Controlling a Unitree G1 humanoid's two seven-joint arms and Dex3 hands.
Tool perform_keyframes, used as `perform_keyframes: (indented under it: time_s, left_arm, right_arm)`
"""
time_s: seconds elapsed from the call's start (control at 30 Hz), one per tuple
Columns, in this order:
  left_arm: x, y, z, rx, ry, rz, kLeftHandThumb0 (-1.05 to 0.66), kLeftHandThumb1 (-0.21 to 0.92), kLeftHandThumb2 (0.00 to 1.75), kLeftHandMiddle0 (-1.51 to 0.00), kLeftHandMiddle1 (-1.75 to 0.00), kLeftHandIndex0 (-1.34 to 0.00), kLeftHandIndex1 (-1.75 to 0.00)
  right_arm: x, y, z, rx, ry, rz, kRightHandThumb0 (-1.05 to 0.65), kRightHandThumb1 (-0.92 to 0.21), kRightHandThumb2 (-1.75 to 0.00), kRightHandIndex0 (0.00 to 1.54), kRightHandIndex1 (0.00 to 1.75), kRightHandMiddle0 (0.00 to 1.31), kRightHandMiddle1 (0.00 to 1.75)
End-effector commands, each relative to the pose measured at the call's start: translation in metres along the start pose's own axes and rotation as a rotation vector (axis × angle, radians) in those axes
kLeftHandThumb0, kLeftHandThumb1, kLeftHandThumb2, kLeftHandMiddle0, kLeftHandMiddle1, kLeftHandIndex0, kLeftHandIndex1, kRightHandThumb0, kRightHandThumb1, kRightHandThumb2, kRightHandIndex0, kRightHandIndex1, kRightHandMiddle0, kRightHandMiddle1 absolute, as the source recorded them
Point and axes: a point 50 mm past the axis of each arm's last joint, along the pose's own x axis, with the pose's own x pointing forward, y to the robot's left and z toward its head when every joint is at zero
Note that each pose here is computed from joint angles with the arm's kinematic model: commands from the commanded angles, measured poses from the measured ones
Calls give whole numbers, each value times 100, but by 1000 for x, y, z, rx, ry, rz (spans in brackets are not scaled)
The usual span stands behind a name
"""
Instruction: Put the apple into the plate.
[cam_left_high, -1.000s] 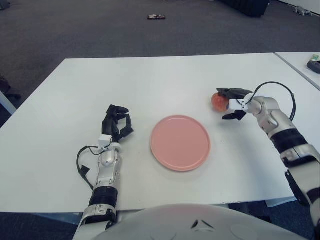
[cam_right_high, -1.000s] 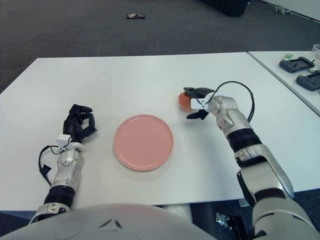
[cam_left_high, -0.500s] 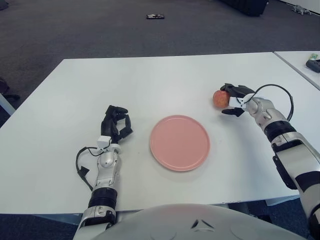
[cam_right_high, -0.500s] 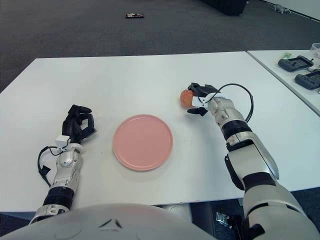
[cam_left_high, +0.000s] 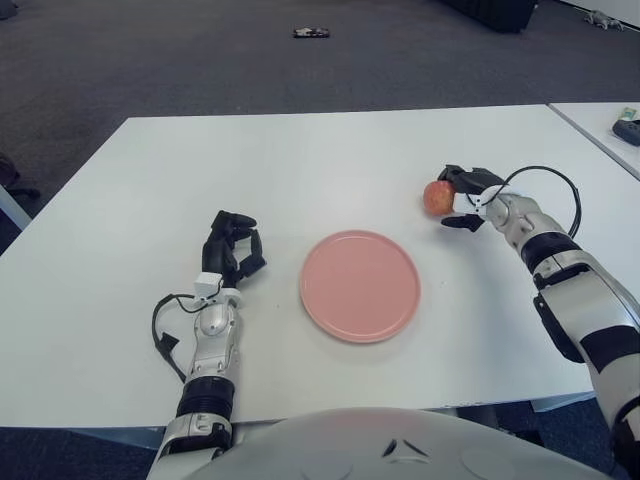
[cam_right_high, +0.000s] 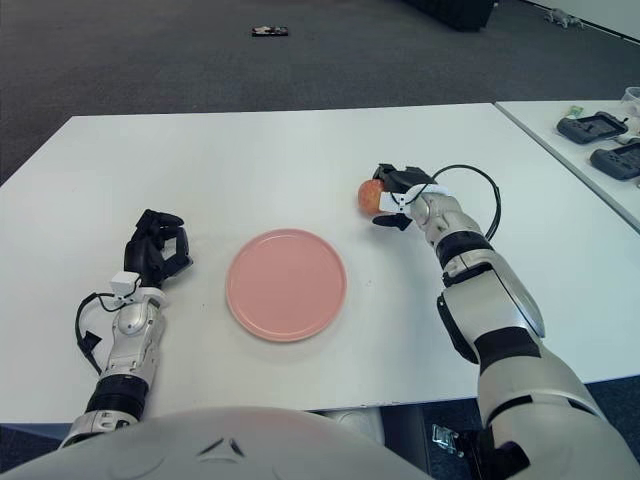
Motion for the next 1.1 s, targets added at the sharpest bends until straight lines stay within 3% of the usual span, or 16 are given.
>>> perform_keyframes:
  time_s: [0.0, 0.33, 0.43, 0.6, 0.73, 0.8, 0.9, 1.07]
  left_arm:
    - [-20, 6, -20, 13, 106, 23, -43, 49, 112, -81, -175, -48, -175]
    - [-19, 6, -21, 23, 107, 28, -42, 49, 111, -80, -175, -47, -175]
    - [-19, 6, -21, 20, 105, 28, -42, 49, 111, -79, -175, -47, -175]
    - [-19, 7, -20, 20, 101, 29, -42, 50, 109, -79, -175, -46, -175]
    - [-19, 7, -21, 27, 103, 31, -42, 51, 109, -80, -175, -46, -175]
    - [-19, 7, -21, 29, 105, 31, -42, 51, 109, -80, -175, -46, -175]
    - [-19, 7, -21, 24, 106, 31, -42, 50, 109, -81, -175, -46, -175]
    - [-18, 7, -21, 24, 111, 33, -42, 50, 110, -81, -175, -47, -175]
  right_arm:
    - [2, 2, 5, -26, -17, 22, -71, -35, -103, 0, 118, 0, 106]
    - [4, 7, 11, -32, -23, 29, -69, -33, -105, 0, 118, 0, 113]
    - [5, 10, 14, -36, -28, 28, -67, -31, -108, 0, 125, 0, 119]
    - [5, 12, 17, -61, -44, 28, -58, -24, -120, 0, 158, 3, 163]
    - [5, 13, 18, -62, -52, 26, -55, -23, -123, 3, 170, 11, 172]
    - [6, 15, 21, -50, -58, 20, -49, -28, -122, 20, 173, 30, 173]
    - [7, 16, 24, -50, -67, 7, -47, -34, -123, 37, 174, 47, 174]
    - [8, 17, 28, -112, -79, -17, -47, -33, -128, 61, 175, 57, 175]
